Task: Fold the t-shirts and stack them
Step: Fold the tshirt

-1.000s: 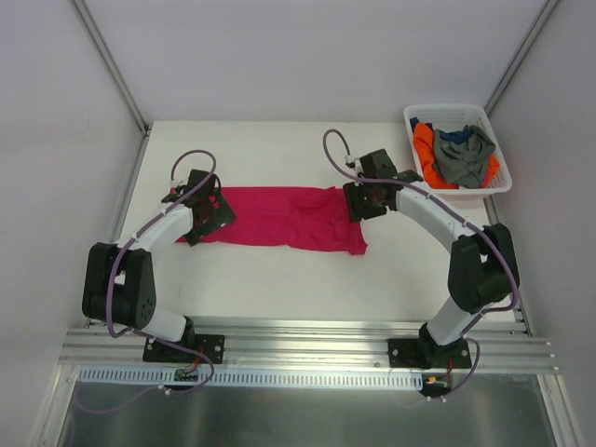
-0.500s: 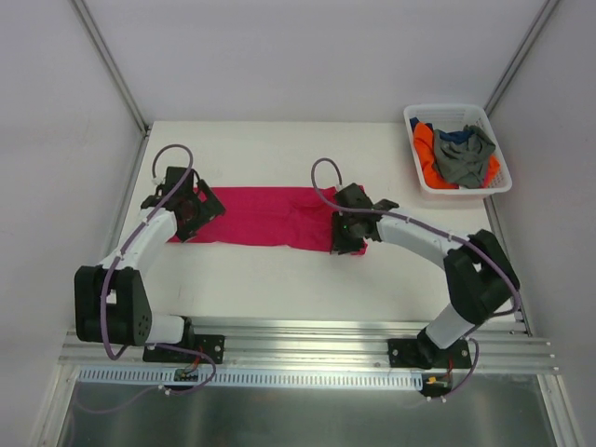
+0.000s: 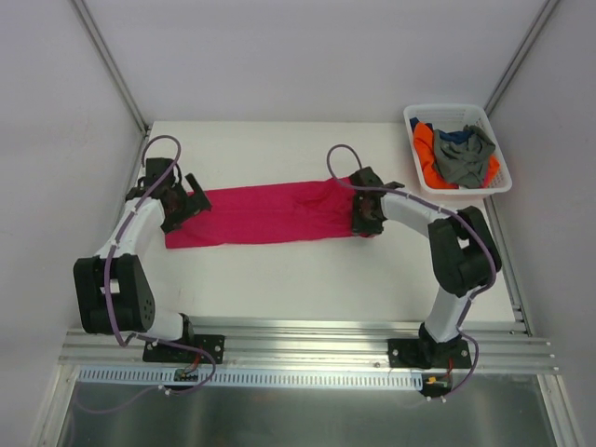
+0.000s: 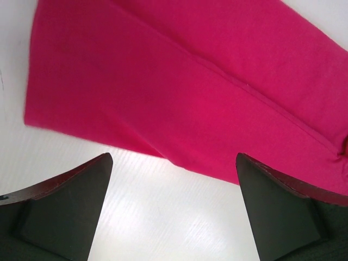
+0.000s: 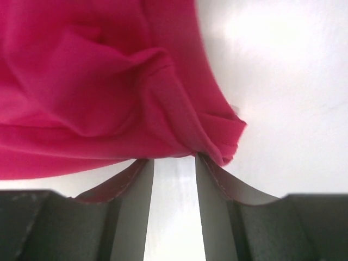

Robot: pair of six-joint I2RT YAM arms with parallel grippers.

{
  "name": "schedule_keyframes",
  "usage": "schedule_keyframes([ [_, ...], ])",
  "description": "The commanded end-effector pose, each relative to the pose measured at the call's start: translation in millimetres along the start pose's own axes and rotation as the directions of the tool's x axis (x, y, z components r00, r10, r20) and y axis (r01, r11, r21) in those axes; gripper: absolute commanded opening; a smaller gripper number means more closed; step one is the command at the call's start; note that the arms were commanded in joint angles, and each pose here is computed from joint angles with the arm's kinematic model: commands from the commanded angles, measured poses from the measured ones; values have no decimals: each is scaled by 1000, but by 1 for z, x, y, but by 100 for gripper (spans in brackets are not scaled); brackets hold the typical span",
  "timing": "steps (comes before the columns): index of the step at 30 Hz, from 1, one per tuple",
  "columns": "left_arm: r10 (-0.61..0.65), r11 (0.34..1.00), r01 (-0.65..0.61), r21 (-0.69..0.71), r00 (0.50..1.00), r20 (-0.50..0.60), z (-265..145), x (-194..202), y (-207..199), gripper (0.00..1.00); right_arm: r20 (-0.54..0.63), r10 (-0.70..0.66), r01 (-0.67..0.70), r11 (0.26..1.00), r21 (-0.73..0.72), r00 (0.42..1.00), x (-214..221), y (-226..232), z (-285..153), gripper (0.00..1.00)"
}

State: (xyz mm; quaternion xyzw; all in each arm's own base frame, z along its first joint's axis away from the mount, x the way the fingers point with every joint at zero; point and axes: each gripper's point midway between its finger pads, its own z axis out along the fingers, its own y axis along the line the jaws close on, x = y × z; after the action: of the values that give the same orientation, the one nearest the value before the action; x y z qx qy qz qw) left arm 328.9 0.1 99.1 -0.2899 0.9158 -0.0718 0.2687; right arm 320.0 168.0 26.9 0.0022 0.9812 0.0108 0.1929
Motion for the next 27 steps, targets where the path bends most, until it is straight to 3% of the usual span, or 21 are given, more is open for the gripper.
schedule_keyframes([
  [1,178,977,-180,116,984,25,-12,-24,-23,99,-4,-2,2,1000,29,1000,-28,-27,-3,40],
  [4,234,945,-240,223,971,53,-24,-37,-49,99,86,4,2,998,-63,996,-55,-7,-47,49],
  [7,271,927,-290,240,956,110,-32,-58,-62,95,183,50,-26,991,-131,982,-79,18,-102,78],
  [8,272,926,-293,239,955,119,-34,-61,-63,95,206,55,-23,988,-154,977,-82,26,-113,95],
  [9,278,922,-303,242,951,133,-37,-64,-65,95,227,68,-30,986,-167,972,-86,33,-121,100],
  [11,284,927,-311,212,947,147,-37,-66,-62,96,253,150,-104,977,-186,956,-96,48,-136,97],
  [14,328,923,-351,157,932,154,-29,-63,-54,99,186,273,-242,954,-177,944,-83,59,-116,97],
  [16,406,897,-422,133,904,135,-17,-56,-54,99,226,409,-371,908,-194,884,-85,71,-104,97],
  [19,554,795,-574,196,819,150,-17,-46,-68,99,196,548,-528,836,-147,813,-74,71,-74,97],
  [21,623,694,-662,283,749,225,-24,-38,-91,99,184,557,-550,830,-91,810,-77,74,-58,97],
  [22,634,665,-695,271,718,286,-15,-41,-93,99,199,569,-569,820,-59,798,-78,72,-55,97],
  [24,695,603,-758,246,652,305,0,-35,-86,99,197,573,-580,814,-25,796,-84,74,-46,97],
  [27,740,566,-776,277,627,244,18,-24,-81,99,232,603,-621,784,3,763,-88,71,-35,97],
])
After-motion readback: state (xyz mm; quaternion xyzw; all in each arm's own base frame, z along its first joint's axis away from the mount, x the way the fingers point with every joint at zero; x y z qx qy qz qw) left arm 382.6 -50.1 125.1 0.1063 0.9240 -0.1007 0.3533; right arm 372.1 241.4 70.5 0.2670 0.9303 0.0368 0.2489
